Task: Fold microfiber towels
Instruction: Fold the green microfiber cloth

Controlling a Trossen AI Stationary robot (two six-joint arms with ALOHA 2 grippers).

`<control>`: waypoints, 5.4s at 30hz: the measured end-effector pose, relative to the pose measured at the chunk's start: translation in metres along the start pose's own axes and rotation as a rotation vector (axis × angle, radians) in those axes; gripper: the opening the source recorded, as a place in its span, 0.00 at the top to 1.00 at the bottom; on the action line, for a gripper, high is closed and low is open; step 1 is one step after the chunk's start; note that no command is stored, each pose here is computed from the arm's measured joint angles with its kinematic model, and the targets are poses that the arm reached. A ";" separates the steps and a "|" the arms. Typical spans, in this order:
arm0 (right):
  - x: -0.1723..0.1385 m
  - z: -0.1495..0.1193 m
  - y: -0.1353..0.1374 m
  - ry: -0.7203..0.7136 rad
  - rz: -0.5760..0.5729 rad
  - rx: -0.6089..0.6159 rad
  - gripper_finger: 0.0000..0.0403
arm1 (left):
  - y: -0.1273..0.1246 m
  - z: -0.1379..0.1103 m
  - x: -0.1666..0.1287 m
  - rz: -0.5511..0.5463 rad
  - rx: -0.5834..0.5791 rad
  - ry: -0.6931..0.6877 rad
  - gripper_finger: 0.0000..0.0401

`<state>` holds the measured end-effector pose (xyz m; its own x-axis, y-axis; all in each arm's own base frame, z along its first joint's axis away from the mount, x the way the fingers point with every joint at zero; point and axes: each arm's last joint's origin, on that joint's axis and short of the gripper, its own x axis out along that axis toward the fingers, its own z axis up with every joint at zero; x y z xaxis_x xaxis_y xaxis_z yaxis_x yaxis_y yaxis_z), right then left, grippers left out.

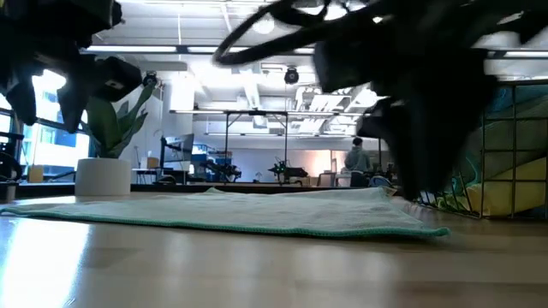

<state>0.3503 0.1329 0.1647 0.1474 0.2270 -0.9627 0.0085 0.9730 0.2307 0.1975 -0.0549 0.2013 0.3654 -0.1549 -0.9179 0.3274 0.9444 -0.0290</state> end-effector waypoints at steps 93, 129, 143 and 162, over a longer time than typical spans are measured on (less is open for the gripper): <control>0.045 -0.058 0.065 -0.328 -0.302 -0.113 0.63 | -0.103 0.005 0.091 0.072 -0.146 -0.275 0.52; 0.042 -0.033 0.057 -0.396 -0.145 0.044 1.00 | -0.100 0.002 0.091 0.132 -0.140 -0.257 0.47; 0.025 -0.012 0.048 -0.355 -0.102 0.030 1.00 | -0.102 -0.002 0.098 0.138 -0.155 -0.219 0.47; 0.025 -0.016 0.049 -0.302 -0.066 0.047 1.00 | -0.109 -0.011 0.108 0.190 -0.348 -0.176 0.79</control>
<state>0.3389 0.1867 0.1495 0.4324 0.1341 -0.8917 0.0721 0.9806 0.1825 0.1921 -0.1716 0.1010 0.5434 0.0126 -0.8394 -0.0625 0.9977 -0.0255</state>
